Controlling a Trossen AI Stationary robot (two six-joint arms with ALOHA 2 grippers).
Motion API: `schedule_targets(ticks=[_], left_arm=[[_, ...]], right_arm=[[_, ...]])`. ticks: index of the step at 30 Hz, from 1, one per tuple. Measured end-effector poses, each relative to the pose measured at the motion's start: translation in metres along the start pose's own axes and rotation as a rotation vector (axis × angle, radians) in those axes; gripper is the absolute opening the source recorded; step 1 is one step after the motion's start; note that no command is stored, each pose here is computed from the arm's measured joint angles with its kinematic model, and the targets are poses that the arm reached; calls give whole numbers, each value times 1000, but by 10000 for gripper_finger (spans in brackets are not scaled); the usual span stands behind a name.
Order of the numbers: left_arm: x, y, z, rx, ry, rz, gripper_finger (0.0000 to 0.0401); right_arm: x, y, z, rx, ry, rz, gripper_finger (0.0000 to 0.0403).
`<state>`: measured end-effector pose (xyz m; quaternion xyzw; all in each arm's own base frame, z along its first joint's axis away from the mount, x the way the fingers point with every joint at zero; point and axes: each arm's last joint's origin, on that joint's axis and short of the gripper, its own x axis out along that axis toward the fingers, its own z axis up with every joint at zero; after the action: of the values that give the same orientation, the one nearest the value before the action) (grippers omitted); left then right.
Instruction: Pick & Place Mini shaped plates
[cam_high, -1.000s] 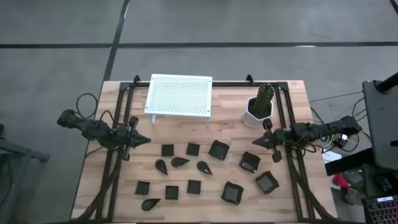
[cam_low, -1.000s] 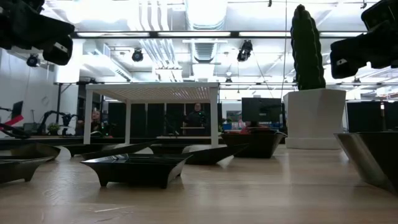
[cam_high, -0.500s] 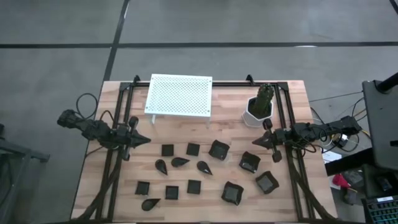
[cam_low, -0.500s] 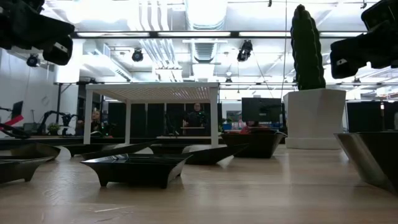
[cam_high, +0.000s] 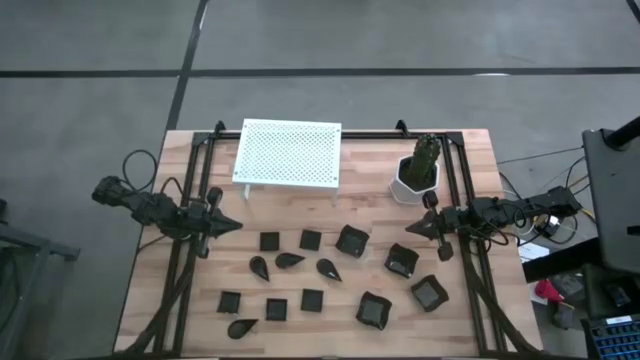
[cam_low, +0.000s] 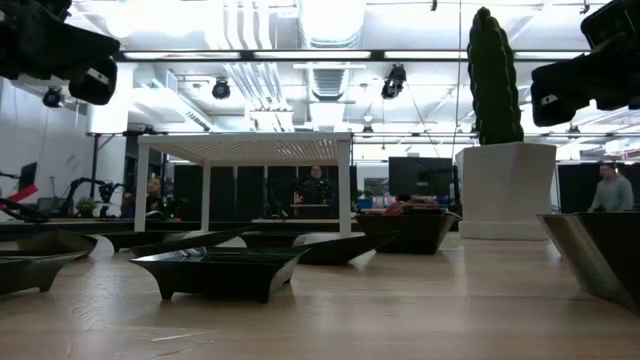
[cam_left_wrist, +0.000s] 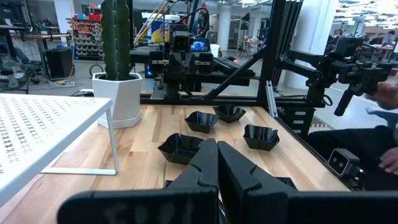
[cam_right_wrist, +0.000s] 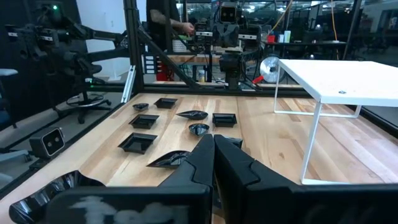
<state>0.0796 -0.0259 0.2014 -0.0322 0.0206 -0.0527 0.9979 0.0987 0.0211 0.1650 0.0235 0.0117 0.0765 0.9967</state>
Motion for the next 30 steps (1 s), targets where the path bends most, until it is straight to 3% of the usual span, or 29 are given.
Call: schedule_targets(ticks=[19, 21, 24, 30], left_arm=[[0, 0, 0, 0, 0, 0, 0], [0, 0, 0, 0, 0, 0, 0], [0, 0, 0, 0, 0, 0, 0], [0, 0, 0, 0, 0, 0, 0]], right_arm=[[0, 0, 0, 3, -1, -1, 8], [0, 0, 0, 59, -4, 1, 8], [0, -1, 2, 301, -27, -19, 8], [0, -2, 6, 351, -80, -70, 8]])
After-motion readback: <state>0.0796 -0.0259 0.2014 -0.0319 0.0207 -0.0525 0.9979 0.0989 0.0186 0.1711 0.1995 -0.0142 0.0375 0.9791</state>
